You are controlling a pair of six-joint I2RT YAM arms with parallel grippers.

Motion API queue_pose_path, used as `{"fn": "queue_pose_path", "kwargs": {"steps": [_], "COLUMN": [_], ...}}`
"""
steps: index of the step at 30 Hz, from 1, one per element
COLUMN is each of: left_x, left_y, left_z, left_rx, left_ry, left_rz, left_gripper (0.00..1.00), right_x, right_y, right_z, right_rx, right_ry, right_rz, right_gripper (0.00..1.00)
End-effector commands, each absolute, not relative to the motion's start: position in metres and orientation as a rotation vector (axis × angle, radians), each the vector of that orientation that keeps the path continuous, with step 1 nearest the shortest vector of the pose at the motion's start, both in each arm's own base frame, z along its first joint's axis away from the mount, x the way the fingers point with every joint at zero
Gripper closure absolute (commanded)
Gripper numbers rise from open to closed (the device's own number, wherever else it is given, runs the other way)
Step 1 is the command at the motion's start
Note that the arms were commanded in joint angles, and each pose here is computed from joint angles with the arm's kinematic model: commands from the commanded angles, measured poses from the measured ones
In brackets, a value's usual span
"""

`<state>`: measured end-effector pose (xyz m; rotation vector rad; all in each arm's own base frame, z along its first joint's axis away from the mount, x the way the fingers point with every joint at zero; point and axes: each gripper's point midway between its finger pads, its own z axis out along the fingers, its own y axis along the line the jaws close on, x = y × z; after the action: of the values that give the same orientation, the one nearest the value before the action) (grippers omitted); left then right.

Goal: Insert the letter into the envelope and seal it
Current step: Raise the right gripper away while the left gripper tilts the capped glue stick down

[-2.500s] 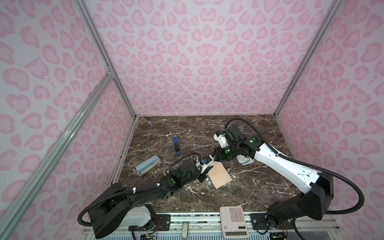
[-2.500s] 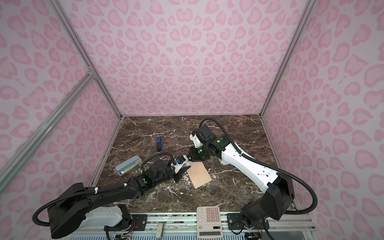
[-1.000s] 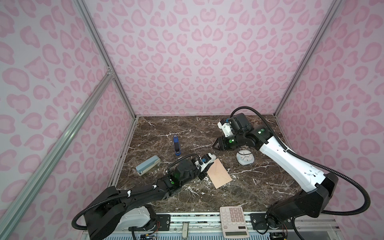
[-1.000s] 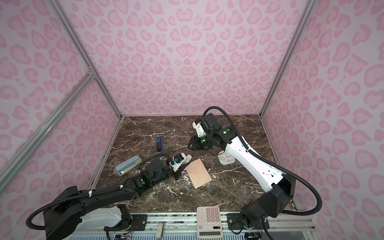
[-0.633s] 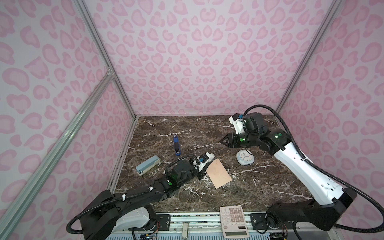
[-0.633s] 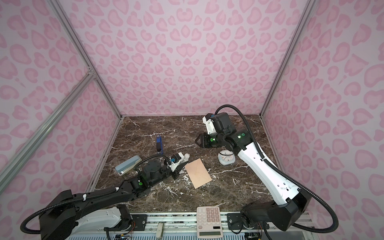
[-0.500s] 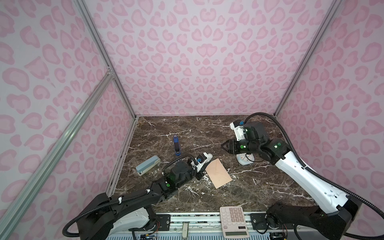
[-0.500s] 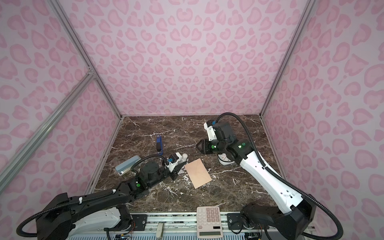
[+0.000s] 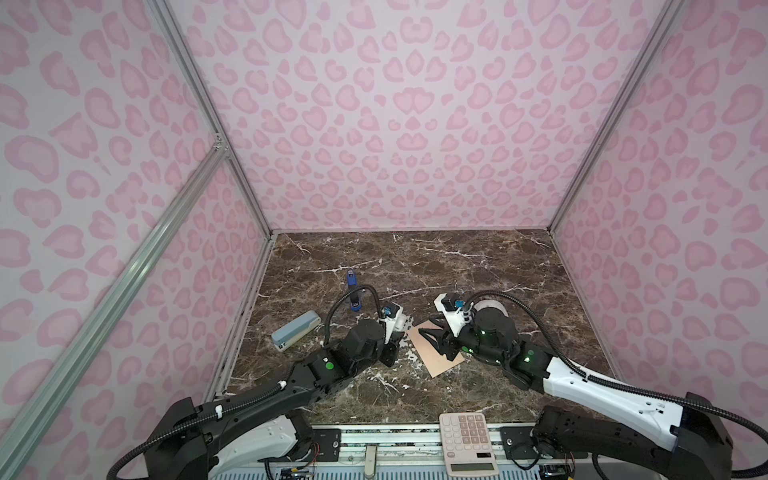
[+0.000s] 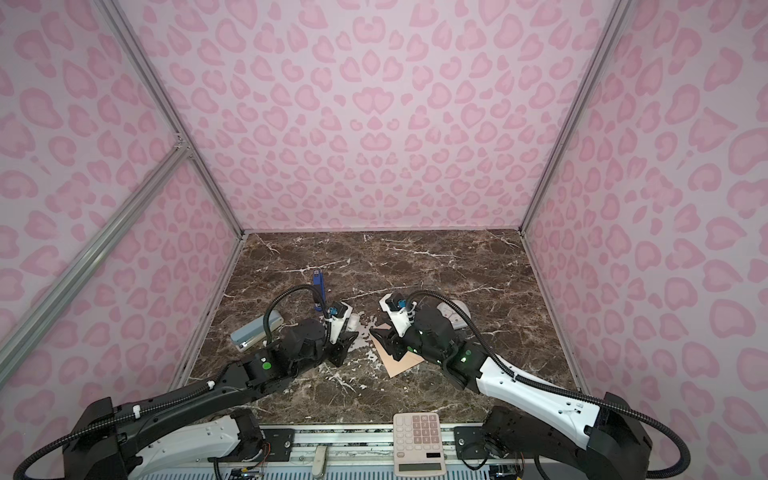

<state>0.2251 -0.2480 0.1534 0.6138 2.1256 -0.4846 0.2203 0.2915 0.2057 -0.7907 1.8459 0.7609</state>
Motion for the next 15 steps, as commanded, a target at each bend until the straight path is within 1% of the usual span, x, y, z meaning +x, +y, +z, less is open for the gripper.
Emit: {"fn": "queue_pose_path", "kwargs": {"steps": [1, 9, 15], "left_x": [0.215, 0.212, 0.221], "left_y": [-0.226, -0.216, -0.209], "left_z": [0.130, 0.087, 0.063], "left_rx": [0.481, 0.335, 0.255], "left_ry": [2.327, 2.604, 2.707], "left_rz": [-0.429, -0.421, -0.402], "left_gripper": [0.96, 0.96, 0.95], "right_x": [0.231, 0.229, 0.224], "right_y": [0.296, 0.296, 0.290], "right_z": [0.225, 0.213, 0.209], "right_rx": [-0.753, -0.772, -0.782], "right_ry": [1.717, 1.755, 1.747], "right_rz": [0.731, 0.705, 0.682], "right_gripper": [0.50, 0.51, 0.50]}}
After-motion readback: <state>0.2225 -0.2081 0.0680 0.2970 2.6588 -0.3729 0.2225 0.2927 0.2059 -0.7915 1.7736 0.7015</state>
